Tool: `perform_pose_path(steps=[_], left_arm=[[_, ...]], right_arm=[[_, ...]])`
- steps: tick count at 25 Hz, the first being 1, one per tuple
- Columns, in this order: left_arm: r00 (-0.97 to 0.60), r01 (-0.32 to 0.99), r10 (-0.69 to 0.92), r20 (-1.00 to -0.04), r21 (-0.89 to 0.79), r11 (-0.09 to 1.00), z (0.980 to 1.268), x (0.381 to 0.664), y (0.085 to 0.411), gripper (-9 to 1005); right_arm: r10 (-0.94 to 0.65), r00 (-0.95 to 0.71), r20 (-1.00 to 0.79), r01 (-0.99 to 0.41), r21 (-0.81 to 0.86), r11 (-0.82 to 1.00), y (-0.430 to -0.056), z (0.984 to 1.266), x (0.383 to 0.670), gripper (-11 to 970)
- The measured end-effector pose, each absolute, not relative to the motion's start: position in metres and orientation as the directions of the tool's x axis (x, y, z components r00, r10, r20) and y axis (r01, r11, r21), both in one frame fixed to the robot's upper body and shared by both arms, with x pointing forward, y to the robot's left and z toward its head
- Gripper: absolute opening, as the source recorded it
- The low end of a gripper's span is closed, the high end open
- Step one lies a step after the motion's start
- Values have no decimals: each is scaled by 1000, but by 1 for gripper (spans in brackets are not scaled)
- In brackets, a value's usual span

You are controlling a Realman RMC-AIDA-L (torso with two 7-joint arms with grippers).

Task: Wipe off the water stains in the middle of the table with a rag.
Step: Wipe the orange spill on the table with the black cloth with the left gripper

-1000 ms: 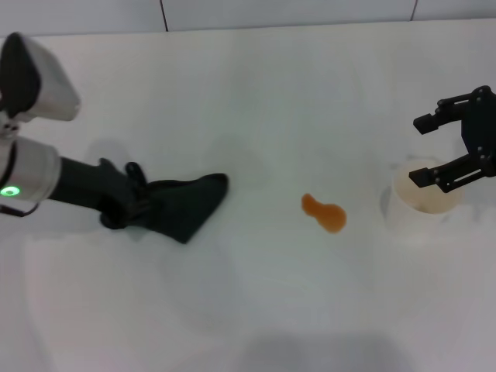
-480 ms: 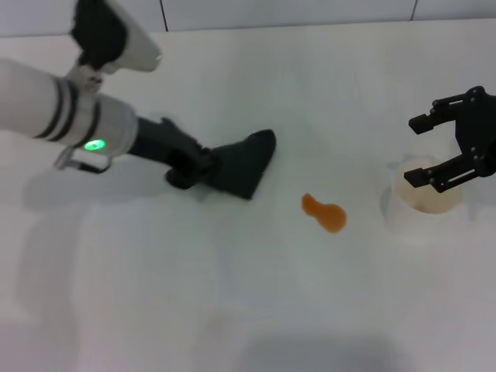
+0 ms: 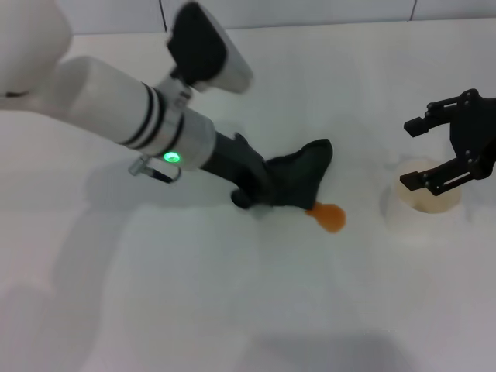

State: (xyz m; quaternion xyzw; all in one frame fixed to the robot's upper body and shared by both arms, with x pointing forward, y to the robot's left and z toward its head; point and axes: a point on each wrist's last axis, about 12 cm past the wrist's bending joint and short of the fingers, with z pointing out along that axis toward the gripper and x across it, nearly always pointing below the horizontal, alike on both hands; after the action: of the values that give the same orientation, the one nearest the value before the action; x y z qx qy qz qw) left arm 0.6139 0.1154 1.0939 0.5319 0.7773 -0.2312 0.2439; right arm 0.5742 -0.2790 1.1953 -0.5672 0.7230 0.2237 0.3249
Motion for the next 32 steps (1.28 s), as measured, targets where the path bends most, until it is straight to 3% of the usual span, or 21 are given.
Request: perform_pose_path(steps=[8, 17, 32], left_arm=[[-252, 967, 759, -601, -138, 212, 1084, 591, 96, 102], [-209, 975, 765, -609, -193, 113, 1091, 578, 86, 109], [-353, 923, 693, -629, -111, 369, 1098, 616, 113, 122]], right_arm=[[-675, -144, -724, -967, -43, 253, -278, 1195, 574, 856], [-675, -145, -723, -967, -41, 252, -277, 1195, 574, 856], [-674, -152, -723, -966, -35, 256, -278, 1193, 575, 856]])
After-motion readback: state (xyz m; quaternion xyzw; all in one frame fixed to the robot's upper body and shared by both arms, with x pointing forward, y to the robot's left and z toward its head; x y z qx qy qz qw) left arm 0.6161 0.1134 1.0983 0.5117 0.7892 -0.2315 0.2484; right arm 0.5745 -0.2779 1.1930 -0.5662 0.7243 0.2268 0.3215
